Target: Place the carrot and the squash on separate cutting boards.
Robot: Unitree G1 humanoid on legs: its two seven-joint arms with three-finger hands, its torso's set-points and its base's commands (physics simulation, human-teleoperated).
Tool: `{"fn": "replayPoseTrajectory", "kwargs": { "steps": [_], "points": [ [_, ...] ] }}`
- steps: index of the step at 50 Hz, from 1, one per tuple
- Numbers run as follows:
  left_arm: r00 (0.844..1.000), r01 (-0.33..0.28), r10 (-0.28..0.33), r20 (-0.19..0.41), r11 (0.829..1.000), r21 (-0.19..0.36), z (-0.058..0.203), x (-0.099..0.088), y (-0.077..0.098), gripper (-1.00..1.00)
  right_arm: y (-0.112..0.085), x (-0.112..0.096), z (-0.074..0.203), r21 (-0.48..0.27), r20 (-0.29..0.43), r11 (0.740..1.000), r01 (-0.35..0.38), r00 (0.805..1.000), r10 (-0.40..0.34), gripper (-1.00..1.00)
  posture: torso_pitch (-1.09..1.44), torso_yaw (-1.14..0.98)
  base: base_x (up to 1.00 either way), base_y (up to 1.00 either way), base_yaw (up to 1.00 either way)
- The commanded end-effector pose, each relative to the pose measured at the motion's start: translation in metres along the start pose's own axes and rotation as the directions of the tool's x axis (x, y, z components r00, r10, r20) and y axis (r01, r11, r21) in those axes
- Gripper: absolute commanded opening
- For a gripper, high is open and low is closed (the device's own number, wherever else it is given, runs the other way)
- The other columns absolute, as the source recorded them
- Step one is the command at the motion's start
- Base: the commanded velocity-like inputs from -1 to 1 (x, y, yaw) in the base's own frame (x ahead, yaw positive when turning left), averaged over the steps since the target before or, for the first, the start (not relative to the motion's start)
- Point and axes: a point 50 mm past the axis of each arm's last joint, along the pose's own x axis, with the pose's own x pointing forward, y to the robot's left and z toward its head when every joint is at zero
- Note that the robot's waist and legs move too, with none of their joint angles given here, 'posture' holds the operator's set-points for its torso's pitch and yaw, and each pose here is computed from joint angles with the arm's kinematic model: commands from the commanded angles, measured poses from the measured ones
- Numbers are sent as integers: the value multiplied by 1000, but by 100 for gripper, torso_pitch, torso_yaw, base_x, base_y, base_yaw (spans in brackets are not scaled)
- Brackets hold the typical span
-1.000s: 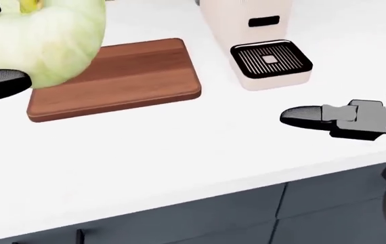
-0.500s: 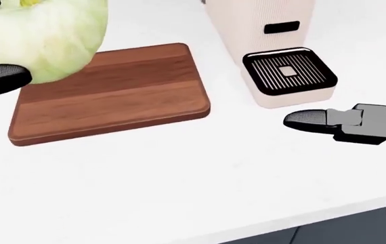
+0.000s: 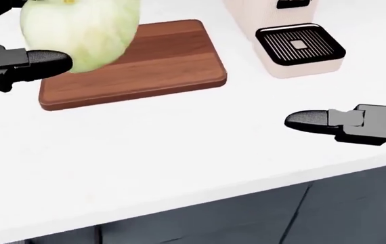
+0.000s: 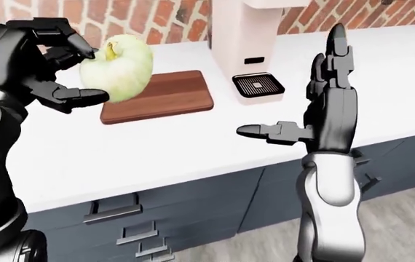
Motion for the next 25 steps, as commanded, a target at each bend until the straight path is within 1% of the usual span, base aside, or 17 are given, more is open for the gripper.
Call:
{"fn": "replayPoseTrajectory", "kwargs": {
  "steps": [1,6,10,14,17,18,21,23,25],
  "points": [
    [991,-62,58,123,997,35,22,0,8,-52,0,1,16,4,91,1000,0,996,0,100,0,0,0,0,0],
    [993,-54,49,105,997,49,18,19,1,-55,1,1,14,5,90,1000,-1,996,0,100,0,0,0,0,0],
    [995,-46,40,91,997,64,15,30,-5,-55,1,1,14,6,89,1000,-2,996,1,100,0,0,0,0,0],
    [997,-40,34,71,996,85,11,48,-12,-57,2,1,12,7,87,1000,-2,996,1,100,0,0,0,0,0],
    [997,-33,27,66,995,95,10,55,-17,-57,2,1,10,8,84,1000,-2,996,1,100,0,0,0,0,0],
    [997,-42,35,62,993,109,6,59,-16,-57,2,1,10,9,84,1000,-2,996,1,100,0,0,0,0,0],
    [999,-41,38,35,993,107,-5,71,-19,-58,3,1,8,11,80,1000,-2,997,1,100,0,0,0,0,0],
    [999,-38,35,23,992,122,-9,78,-23,-58,3,2,7,13,79,1000,-3,997,2,100,0,0,0,0,0],
    [999,-38,36,20,992,121,-11,80,-24,-58,3,2,7,13,79,1000,-3,997,2,100,0,0,0,0,0]
  ]
}}
